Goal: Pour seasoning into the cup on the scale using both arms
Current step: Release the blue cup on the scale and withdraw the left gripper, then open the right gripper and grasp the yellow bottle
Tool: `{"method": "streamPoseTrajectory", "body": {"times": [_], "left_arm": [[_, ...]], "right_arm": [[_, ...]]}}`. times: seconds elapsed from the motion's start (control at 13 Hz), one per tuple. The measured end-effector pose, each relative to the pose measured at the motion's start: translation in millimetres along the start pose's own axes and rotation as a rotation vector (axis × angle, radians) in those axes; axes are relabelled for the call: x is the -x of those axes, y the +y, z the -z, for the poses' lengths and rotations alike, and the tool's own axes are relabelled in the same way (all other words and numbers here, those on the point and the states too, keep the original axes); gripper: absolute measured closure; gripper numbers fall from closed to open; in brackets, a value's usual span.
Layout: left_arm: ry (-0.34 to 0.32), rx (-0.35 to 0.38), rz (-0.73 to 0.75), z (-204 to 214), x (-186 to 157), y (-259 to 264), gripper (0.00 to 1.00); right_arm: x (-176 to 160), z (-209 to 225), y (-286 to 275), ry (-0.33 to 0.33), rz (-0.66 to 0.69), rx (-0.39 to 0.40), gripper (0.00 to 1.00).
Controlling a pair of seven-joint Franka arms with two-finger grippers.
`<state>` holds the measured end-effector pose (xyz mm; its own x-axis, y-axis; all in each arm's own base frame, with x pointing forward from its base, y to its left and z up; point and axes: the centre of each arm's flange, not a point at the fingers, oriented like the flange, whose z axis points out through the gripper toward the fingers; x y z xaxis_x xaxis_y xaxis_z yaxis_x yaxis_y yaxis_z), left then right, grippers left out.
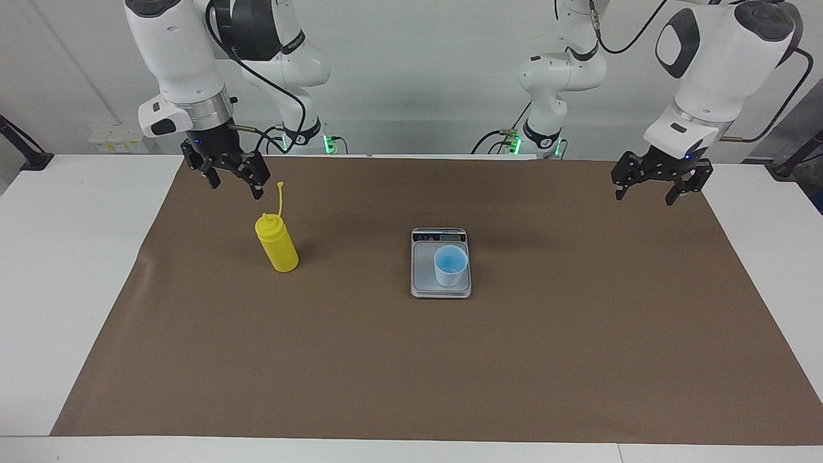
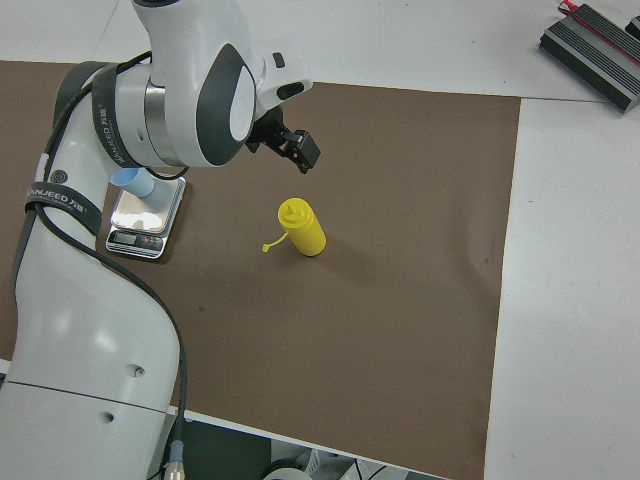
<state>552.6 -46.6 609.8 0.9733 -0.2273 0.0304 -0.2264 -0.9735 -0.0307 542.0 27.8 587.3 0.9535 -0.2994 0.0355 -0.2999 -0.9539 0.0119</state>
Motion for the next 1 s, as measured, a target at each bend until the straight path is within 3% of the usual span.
{"method": "streamPoseTrajectory", "body": {"times": [0.23,0.54,0.85,1.0], "left_arm": [[-0.005,0.007,0.04,14.2,2.9,-0.7,0.0],[-0.013,0.032,0.059,8.5,2.9,1.5,0.0],[-0.014,0.043,0.06,8.0,2.9,2.6,0.0],[-0.019,0.044,0.06,5.5,3.2,2.7,0.0]], "right_arm": [[1.3,-1.4,3.0,-0.028,-0.029,-0.016,0.0],[-19.4,-13.7,42.9,-0.108,-0.379,-0.156,0.0],[-48.6,-75.0,57.3,-0.232,-0.711,-0.148,0.0],[-63.4,-119.2,69.4,-0.311,-0.798,-0.136,0.0]]}}
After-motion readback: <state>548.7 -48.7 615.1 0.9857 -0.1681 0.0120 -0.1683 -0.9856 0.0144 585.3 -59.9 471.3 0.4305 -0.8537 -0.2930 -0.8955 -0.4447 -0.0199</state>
